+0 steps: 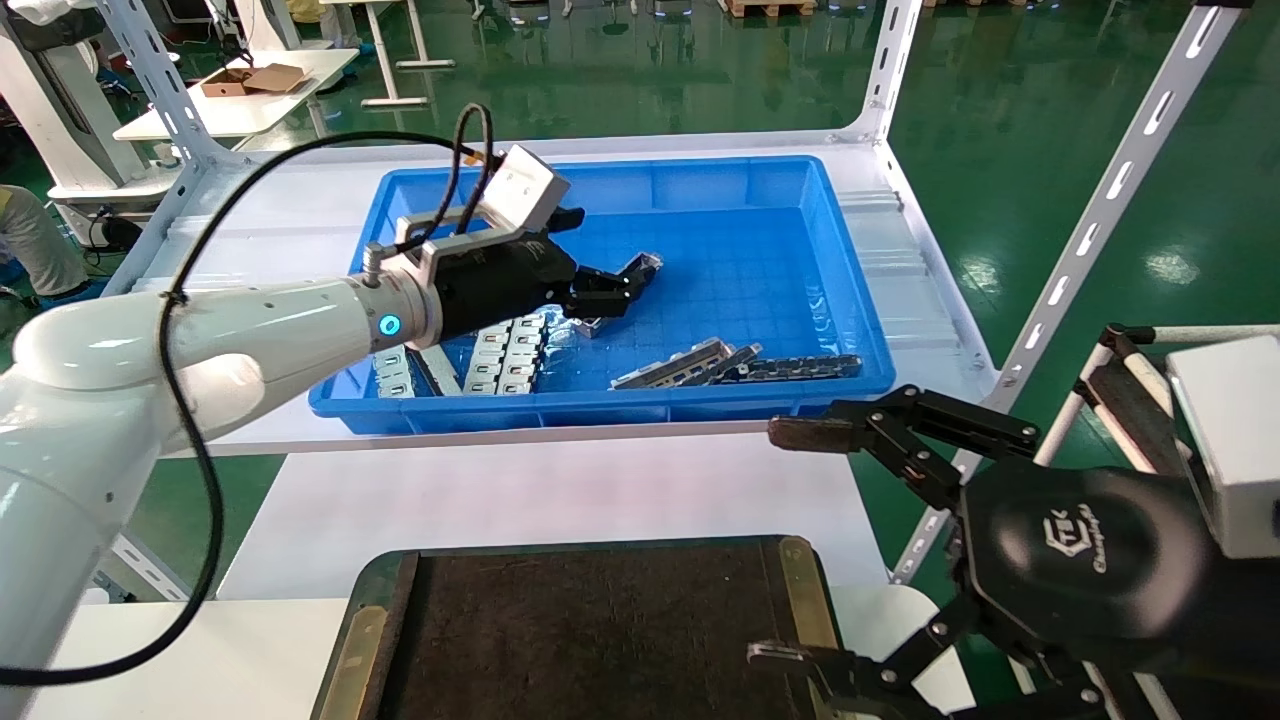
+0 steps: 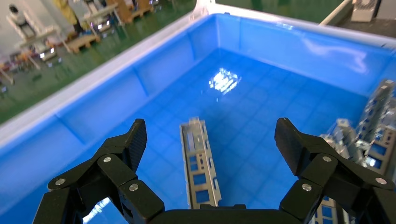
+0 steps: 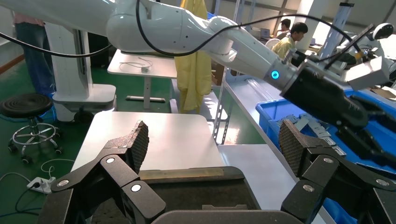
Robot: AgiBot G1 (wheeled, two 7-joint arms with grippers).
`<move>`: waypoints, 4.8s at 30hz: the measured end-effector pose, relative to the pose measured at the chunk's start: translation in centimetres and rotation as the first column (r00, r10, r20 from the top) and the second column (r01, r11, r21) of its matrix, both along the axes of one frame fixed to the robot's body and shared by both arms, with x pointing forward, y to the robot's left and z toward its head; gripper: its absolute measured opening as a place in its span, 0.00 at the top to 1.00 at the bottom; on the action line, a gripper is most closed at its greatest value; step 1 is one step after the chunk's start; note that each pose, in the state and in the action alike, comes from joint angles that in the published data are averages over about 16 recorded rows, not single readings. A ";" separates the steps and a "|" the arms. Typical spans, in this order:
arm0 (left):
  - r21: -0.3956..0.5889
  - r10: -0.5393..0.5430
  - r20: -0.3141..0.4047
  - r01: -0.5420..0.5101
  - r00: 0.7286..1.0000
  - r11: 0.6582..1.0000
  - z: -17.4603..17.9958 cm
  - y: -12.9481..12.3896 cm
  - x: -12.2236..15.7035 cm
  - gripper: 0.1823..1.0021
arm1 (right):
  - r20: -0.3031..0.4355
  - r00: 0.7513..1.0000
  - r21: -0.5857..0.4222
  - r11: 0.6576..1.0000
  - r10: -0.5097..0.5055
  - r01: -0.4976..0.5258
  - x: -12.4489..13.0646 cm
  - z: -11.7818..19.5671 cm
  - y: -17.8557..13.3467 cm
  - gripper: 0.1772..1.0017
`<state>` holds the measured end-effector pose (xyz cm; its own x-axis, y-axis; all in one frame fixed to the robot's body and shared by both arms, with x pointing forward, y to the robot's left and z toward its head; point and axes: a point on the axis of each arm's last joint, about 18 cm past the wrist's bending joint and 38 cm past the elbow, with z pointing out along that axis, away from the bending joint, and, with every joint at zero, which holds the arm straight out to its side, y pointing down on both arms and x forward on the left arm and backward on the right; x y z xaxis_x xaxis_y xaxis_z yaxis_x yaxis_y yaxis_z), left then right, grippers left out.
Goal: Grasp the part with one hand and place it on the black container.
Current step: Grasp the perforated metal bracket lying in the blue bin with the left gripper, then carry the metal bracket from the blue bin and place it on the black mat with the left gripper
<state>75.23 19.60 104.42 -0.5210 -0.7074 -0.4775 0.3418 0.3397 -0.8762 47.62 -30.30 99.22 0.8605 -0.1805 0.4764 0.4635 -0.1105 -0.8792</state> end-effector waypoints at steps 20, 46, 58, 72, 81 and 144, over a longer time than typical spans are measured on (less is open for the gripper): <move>-0.022 0.081 -0.092 -0.084 0.992 0.996 -3.5 -0.8 2.0 0.00 | 0.000 1.000 0.000 1.000 0.000 0.000 0.0 0.0 0.0 0.00; -0.067 0.138 -0.160 -0.150 0.977 0.986 -6.0 -1.0 2.8 0.26 | 0.000 1.000 0.000 1.000 0.000 0.000 0.0 0.0 0.0 0.30; -0.068 0.141 -0.160 -0.153 0.977 0.986 -6.1 -1.3 2.8 0.59 | 0.000 1.000 0.000 1.000 0.000 0.000 0.0 0.0 0.0 0.62; -0.104 0.074 -0.103 -0.085 0.992 0.991 -2.8 -2.2 2.0 0.77 | 0.000 1.000 0.000 1.000 0.000 0.000 0.0 0.0 0.0 0.90; -0.113 -0.066 -0.062 0.059 0.996 0.992 -0.7 -2.6 0.0 0.78 | 0.000 1.000 0.000 1.000 0.000 0.000 0.0 0.0 0.0 0.97; -0.363 -0.230 -0.466 0.052 0.855 0.930 -29.5 -2.1 -15.6 0.78 | 0.000 1.000 0.000 1.000 0.000 0.000 0.0 0.0 0.0 0.98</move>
